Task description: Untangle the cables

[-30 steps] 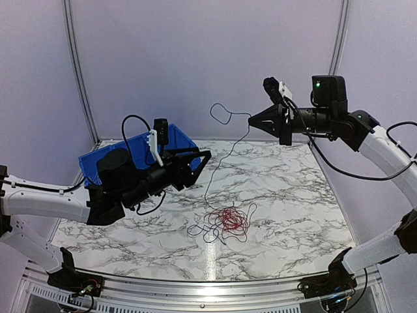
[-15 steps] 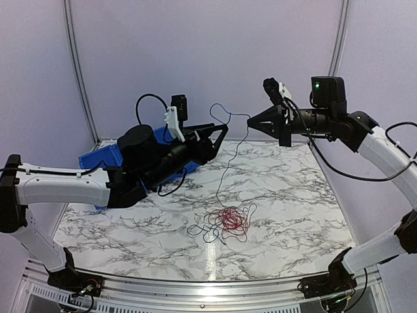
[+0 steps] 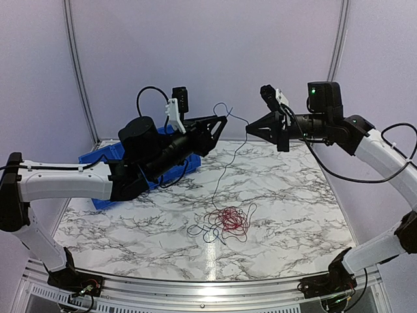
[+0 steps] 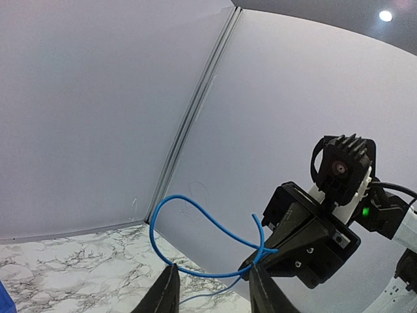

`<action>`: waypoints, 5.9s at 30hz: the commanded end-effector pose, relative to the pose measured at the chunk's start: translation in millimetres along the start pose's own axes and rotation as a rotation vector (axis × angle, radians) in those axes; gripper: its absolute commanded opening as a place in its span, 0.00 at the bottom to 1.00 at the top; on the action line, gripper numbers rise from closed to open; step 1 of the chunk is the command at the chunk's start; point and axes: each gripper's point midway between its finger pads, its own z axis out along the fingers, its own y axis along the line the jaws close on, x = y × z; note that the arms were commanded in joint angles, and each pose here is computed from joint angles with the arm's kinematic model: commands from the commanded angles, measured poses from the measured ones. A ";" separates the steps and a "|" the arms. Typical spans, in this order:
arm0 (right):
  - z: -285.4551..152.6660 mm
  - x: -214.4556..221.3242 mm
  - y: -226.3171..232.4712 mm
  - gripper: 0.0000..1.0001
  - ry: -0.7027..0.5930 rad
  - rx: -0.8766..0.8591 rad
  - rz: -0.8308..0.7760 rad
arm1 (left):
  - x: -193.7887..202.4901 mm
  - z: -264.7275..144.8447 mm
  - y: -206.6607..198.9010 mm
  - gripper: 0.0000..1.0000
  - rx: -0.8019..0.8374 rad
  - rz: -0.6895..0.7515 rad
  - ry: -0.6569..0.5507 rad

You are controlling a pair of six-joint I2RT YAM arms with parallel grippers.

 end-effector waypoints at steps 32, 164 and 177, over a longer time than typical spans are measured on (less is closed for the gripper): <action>-4.5 -7.9 4.6 0.00 -0.034 0.005 -0.031 | -17.2 -40.8 10.9 0.68 0.002 -0.047 -0.051; 41.0 185.2 12.6 0.32 0.267 -0.007 0.078 | -70.9 -107.9 444.9 0.00 -1.025 0.728 0.573; 39.4 186.3 12.3 0.32 0.278 -0.001 0.068 | 32.7 -101.7 460.4 0.00 -0.875 0.442 0.691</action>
